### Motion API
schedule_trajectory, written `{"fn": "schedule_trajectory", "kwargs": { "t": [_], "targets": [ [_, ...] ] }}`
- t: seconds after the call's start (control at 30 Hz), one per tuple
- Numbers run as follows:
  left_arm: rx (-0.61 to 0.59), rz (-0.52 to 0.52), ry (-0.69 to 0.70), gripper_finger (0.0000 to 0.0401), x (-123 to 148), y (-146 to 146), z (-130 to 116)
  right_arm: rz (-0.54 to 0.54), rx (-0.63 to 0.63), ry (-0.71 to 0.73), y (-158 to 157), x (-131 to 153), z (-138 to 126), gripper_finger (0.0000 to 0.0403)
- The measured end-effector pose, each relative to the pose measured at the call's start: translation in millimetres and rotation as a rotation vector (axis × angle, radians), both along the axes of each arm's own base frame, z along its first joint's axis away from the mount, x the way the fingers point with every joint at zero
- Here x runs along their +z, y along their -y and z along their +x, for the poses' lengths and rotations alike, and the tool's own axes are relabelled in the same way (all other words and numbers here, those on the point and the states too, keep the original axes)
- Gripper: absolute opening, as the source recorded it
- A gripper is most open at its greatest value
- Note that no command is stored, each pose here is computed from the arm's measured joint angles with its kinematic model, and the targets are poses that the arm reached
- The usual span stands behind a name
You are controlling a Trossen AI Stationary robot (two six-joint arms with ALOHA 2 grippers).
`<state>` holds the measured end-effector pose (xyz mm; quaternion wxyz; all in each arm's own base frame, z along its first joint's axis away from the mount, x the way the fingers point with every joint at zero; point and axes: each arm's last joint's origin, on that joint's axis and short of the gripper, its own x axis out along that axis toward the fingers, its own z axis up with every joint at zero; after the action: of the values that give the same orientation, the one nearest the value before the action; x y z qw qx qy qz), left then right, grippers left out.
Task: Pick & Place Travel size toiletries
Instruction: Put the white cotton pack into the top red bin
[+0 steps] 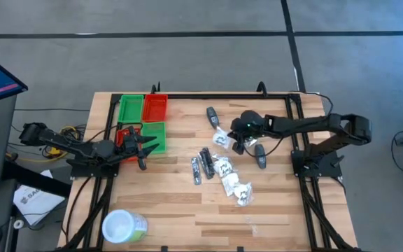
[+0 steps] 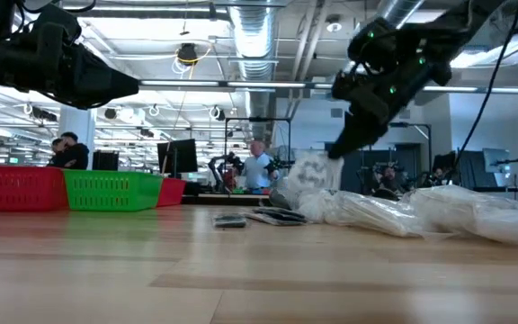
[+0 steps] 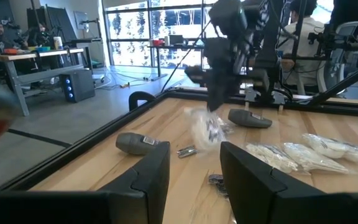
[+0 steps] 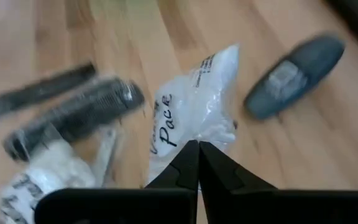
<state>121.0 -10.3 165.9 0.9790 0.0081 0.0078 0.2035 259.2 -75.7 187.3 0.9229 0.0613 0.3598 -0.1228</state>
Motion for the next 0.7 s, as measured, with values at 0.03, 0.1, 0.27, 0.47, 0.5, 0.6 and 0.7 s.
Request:
{"fn": "schedule_trajectory", "kwargs": {
  "t": [0.03,0.1,0.27,0.47,0.5,0.6,0.7],
  "targets": [
    [0.000,0.000,0.001,0.0136,0,0,0,-0.011,0.005,0.019,0,6,0,0.0000],
    [0.000,-0.008,0.004,0.0136,0,0,0,-0.030,0.008,0.067,1,18,2,0.0000],
    [0.000,-0.058,0.028,0.0136,0,0,0,-0.091,0.015,0.189,2,43,6,0.0000],
    [-0.066,-0.162,0.168,0.0136,11,2,0,-0.127,0.005,0.342,6,61,17,0.0000],
    [-0.072,-0.172,0.189,0.0136,12,2,0,-0.130,0.003,0.360,6,62,19,0.0000],
    [-0.063,-0.195,0.209,0.0136,13,1,1,-0.158,-0.004,0.435,5,70,24,0.0000],
    [-0.041,-0.237,0.234,0.0136,13,-2,4,-0.194,-0.034,0.487,0,76,27,0.0000]
  ]
}}
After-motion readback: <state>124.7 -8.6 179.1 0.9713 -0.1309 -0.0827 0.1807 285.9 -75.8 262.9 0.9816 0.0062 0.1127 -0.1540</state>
